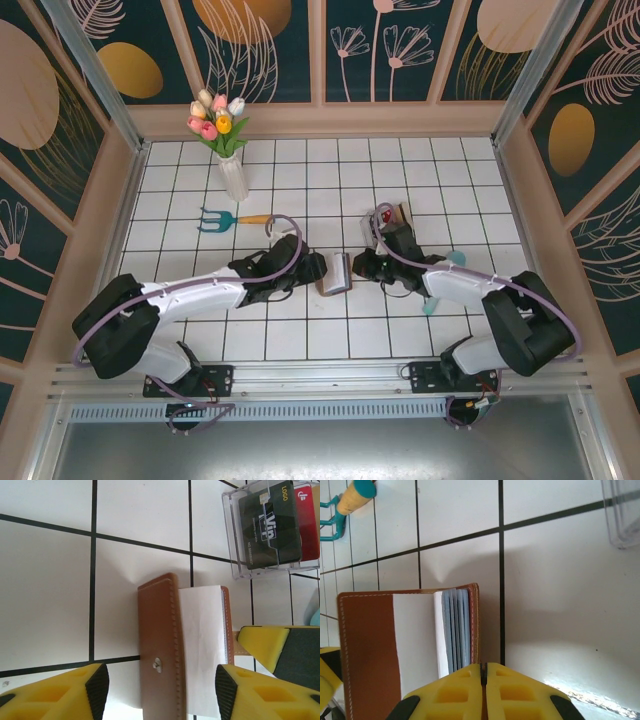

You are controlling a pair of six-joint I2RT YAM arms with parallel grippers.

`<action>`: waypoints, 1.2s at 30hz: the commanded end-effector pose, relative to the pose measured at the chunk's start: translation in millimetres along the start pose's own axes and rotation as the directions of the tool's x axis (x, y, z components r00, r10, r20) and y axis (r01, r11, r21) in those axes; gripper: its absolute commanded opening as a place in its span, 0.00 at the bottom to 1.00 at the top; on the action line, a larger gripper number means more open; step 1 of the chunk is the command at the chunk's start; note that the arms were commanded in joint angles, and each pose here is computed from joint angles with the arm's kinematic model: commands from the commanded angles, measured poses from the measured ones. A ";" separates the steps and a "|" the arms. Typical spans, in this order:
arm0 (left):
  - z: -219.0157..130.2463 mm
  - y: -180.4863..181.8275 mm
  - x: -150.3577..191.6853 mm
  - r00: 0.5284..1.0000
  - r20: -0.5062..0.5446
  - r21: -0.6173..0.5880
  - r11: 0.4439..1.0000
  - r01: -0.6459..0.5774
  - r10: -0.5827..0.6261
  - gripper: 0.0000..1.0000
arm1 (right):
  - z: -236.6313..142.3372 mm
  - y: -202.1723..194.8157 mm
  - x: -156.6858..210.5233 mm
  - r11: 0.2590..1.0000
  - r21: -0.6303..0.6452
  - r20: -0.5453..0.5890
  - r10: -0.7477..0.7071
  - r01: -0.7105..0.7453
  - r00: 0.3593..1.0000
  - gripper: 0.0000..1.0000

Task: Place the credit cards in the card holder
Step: Close the card holder at the center of the table.

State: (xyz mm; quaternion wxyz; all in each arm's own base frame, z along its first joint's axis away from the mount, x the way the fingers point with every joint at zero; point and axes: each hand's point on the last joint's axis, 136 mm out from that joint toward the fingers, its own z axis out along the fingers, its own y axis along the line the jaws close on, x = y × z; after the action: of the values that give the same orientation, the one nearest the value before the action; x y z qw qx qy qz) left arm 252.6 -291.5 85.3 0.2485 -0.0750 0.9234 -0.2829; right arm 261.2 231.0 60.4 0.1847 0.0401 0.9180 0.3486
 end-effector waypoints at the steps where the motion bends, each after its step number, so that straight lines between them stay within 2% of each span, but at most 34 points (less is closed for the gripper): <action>1: 2.6 -19.5 -3.8 1.000 -0.007 0.079 0.997 -0.016 0.016 0.56 | -5.8 13.1 -8.2 0.999 -0.028 0.009 -0.020 0.020 1.000 0.08; 7: 6.8 -55.9 4.2 0.995 -0.063 0.244 0.968 -0.061 0.078 0.57 | -0.1 7.0 -5.5 1.000 -0.014 -0.002 -0.005 0.005 1.000 0.08; 11: 20.9 -74.8 18.8 0.983 -0.137 0.339 0.938 -0.070 0.122 0.59 | 4.6 -1.0 -3.0 1.000 0.011 -0.010 0.008 -0.007 1.000 0.08; 13: 33.3 -74.1 28.3 0.976 -0.183 0.344 0.938 -0.050 0.119 0.58 | 6.0 -4.6 -3.1 1.000 0.025 -0.005 0.014 -0.014 1.000 0.08; 15: 52.6 -58.9 39.0 0.970 -0.231 0.283 0.959 -0.007 0.075 0.56 | 7.2 -10.0 -2.6 0.999 0.044 0.001 0.026 -0.026 1.000 0.08; 18: 65.7 -45.5 47.4 0.968 -0.251 0.252 0.966 0.047 0.019 0.49 | 7.7 -16.0 -1.3 0.997 0.064 0.008 0.043 -0.043 0.999 0.08; 21: 63.6 -40.5 46.9 0.972 -0.234 0.253 0.964 0.076 -0.016 0.47 | 9.2 -22.0 1.3 0.995 0.082 0.005 0.057 -0.057 0.998 0.08; 26: 36.6 -47.8 22.5 0.991 -0.129 0.252 0.968 -0.002 0.036 0.50 | 8.0 -27.9 3.0 0.992 0.105 0.012 0.062 -0.063 0.998 0.08; 32: 9.2 -24.8 -0.4 0.998 0.005 0.140 0.989 -0.056 0.055 0.53 | 8.2 -34.1 2.8 0.989 0.135 0.016 0.059 -0.060 0.998 0.08; 36: 2.9 0.5 -3.9 0.998 0.038 0.037 0.998 -0.042 0.041 0.51 | 8.1 -34.8 4.0 0.989 0.136 0.014 0.058 -0.059 0.998 0.08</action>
State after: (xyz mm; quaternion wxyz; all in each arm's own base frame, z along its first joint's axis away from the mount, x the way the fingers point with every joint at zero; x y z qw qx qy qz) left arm 257.4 -323.7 109.9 0.2634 -0.0395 0.8901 -0.3700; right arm 263.9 215.2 35.1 0.1756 0.0763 0.9344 0.3003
